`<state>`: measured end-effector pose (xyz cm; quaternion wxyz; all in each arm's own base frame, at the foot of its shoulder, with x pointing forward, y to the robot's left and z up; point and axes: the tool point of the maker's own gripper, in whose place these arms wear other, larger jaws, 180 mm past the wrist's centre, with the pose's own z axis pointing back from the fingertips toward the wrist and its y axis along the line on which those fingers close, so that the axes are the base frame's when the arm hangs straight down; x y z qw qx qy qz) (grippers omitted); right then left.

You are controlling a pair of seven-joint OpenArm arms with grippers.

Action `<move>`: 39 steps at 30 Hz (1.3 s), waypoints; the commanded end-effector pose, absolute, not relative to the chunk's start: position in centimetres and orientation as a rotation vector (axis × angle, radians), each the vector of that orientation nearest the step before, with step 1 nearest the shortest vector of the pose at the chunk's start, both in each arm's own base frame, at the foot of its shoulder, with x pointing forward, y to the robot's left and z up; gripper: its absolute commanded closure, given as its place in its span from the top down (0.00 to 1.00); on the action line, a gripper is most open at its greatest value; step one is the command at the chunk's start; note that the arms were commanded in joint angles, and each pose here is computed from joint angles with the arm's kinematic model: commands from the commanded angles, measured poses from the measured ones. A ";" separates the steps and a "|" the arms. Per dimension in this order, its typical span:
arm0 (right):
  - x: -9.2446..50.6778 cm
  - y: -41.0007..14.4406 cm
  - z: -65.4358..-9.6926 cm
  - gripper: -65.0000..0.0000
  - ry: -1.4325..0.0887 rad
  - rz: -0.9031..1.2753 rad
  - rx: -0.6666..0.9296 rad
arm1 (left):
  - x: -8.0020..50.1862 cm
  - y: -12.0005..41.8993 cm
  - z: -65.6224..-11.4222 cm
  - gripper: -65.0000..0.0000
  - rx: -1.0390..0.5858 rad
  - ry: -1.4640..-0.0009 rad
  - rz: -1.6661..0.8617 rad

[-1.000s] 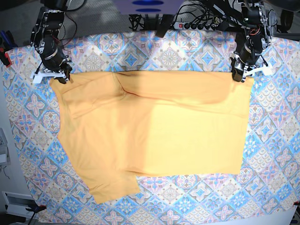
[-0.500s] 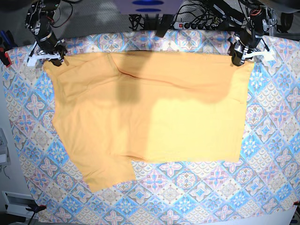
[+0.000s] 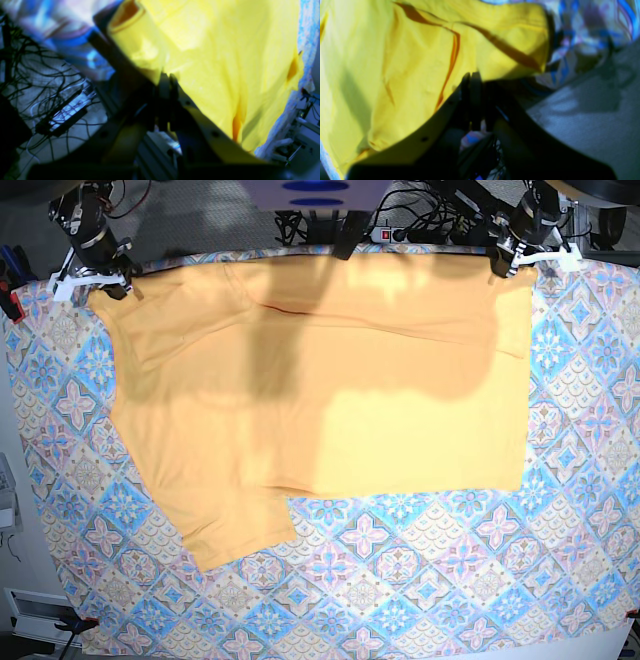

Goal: Fold the T-shirt properly
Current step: 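Drag the shirt by its shoulders toward the robot with both grippers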

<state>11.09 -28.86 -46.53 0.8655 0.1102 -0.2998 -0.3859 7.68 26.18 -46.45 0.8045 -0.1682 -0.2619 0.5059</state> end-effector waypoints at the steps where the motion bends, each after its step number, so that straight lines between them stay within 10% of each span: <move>1: 11.4 -30.6 -45.3 0.00 -0.674 -0.804 0.197 | 7.5 27.0 -45.9 0.00 -0.341 -0.584 1.075; 11: 11.0 -31.2 -45.2 0.02 -0.664 -0.816 0.187 | 7.5 26.6 -46.0 0.00 -0.350 -0.570 1.070; 19: 10.8 -31.0 -45.4 0.20 -0.664 -0.830 0.189 | 7.5 24.5 -46.3 0.32 -0.443 -0.467 1.062; 39: 9.6 -36.3 -43.0 0.21 -0.773 -0.959 0.082 | 9.7 26.4 -41.6 0.33 -0.478 -0.571 1.032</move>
